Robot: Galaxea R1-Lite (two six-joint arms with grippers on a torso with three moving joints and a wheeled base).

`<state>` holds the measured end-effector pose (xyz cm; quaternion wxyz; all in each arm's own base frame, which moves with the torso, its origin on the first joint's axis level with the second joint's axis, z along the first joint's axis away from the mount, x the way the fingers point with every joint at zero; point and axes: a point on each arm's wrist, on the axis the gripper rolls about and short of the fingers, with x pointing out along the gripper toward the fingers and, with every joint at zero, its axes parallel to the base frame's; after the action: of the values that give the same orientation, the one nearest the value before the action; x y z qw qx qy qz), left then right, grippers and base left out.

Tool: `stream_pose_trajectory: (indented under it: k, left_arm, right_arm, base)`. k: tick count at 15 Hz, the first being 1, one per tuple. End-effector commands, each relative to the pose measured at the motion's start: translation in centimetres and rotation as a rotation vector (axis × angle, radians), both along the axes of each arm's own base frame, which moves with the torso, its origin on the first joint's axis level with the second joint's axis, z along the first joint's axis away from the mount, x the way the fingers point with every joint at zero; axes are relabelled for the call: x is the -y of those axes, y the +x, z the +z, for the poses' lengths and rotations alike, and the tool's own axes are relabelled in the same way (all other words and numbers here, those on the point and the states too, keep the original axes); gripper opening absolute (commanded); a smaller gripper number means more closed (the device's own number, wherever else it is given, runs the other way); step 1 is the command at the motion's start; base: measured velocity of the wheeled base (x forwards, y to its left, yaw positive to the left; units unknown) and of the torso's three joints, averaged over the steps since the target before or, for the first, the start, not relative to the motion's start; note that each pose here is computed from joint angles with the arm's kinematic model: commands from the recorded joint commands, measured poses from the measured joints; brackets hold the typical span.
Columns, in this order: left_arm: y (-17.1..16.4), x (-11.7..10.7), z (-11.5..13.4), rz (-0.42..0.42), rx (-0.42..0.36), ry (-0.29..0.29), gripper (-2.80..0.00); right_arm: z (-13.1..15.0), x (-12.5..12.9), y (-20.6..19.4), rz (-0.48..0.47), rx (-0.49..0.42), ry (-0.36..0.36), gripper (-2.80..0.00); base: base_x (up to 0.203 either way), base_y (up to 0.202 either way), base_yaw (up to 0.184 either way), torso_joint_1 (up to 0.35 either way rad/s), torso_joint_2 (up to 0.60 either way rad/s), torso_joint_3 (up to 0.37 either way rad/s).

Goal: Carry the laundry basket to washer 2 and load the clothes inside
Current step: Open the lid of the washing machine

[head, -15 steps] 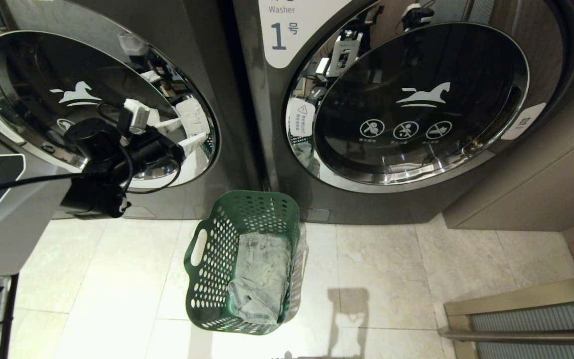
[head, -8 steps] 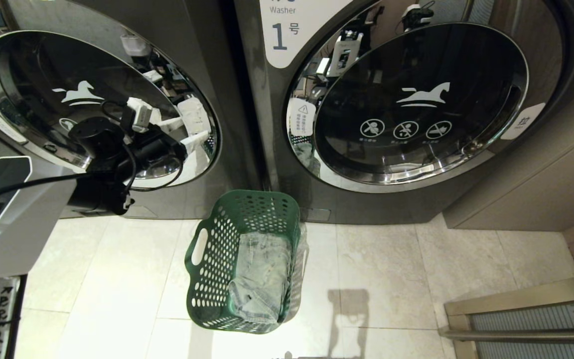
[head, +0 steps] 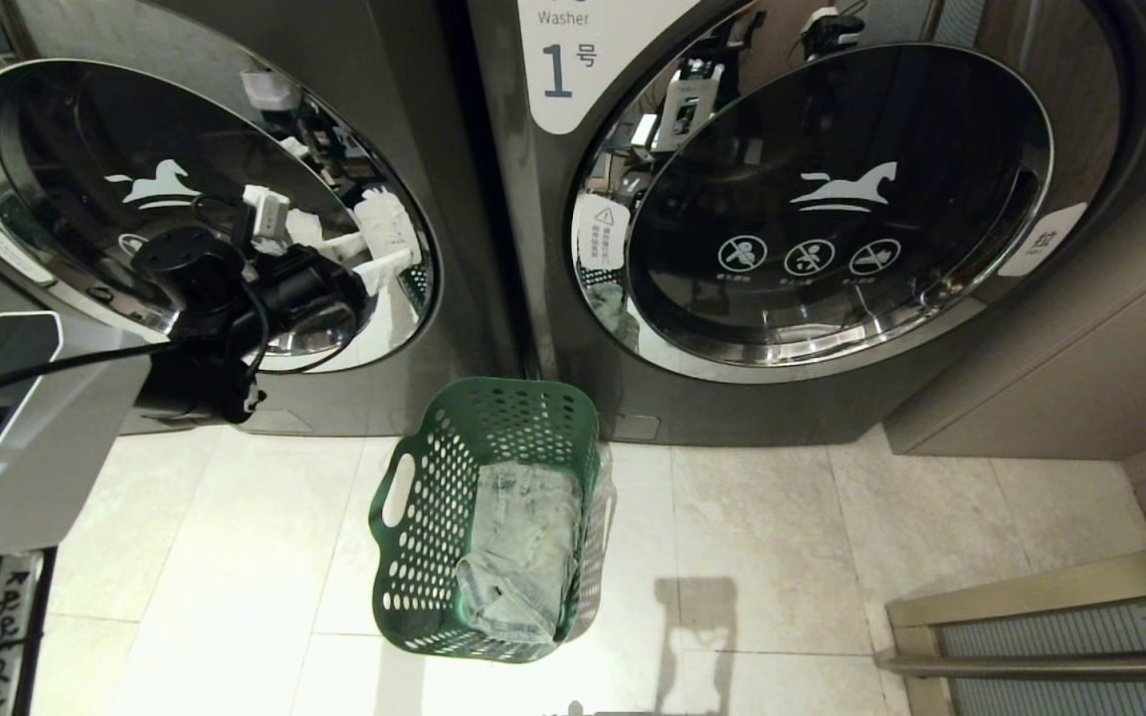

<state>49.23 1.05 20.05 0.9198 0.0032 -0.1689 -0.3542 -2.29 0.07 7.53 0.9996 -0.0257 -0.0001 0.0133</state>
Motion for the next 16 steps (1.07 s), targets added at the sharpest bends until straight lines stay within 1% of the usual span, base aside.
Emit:
stream_pose_trajectory:
  k: [1,3,6,14,16]
  left_arm:
    - [-0.1,-0.8,0.1,0.02,0.009,0.001,0.0]
    - [-0.1,-1.0,0.2,0.031,0.018,0.009,0.0]
    - [-0.1,-0.8,0.2,0.068,0.039,0.017,0.0]
    - [-0.6,0.4,1.5,0.042,0.065,0.011,0.0]
    - [-0.7,0.5,1.3,0.029,0.056,0.014,0.0]
  right_arm:
    - [0.0,0.0,0.0,0.001,-0.001,-0.001,-2.8]
    - [0.0,0.0,0.0,0.001,-0.001,-0.001,-2.8]
    - [0.0,0.0,0.0,0.001,-0.001,-0.001,-2.8]
    - [0.0,0.0,0.0,0.001,-0.001,-0.001,-2.8]
    - [0.0,0.0,0.0,0.001,-0.001,-0.001,-2.8]
  base:
    - [0.0,0.0,0.0,0.0,0.0,0.0]
    - [0.0,0.0,0.0,0.0,0.0,0.0]
    - [0.0,0.0,0.0,0.0,0.0,0.0]
    - [0.0,0.0,0.0,0.0,0.0,0.0]
    - [0.0,0.0,0.0,0.0,0.0,0.0]
